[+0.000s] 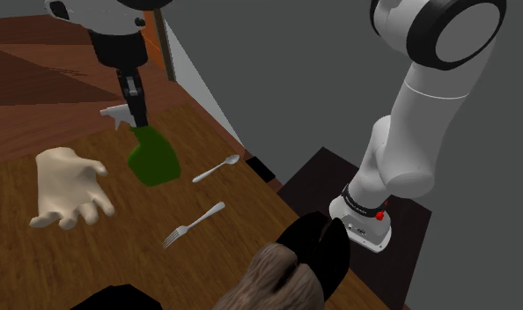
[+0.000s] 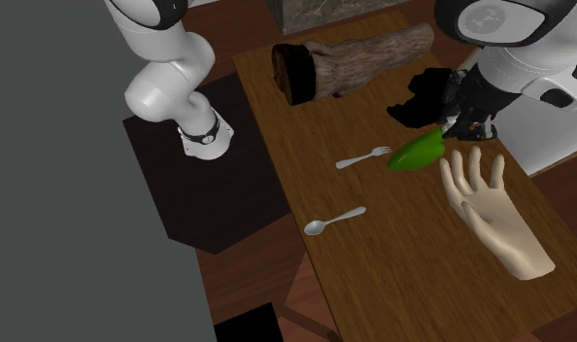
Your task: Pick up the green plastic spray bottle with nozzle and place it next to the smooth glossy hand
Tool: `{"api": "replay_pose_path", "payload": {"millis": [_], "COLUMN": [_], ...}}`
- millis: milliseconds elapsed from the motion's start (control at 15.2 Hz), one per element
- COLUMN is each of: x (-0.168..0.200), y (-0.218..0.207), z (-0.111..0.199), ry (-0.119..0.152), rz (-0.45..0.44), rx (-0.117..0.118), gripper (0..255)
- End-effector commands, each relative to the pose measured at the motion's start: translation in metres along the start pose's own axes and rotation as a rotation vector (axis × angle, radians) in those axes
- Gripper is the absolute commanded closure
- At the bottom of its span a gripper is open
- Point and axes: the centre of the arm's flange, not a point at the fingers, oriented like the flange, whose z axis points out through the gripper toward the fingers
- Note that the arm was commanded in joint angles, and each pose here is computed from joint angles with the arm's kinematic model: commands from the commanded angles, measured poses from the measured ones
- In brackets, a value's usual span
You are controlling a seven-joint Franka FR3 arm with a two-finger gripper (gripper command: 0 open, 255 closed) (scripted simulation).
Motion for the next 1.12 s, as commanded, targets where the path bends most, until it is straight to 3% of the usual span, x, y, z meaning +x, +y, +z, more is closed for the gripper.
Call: {"api": "replay_pose_path", "payload": {"millis": [0, 1056], "x": [-0.001, -0.007], "y": [0.001, 0.006], "z": [0.011, 0.096], "ry": [0.001, 0.001], "rz": [0.000, 0.000], "rx": [0.000, 0.000], "gripper": [255, 255]}}
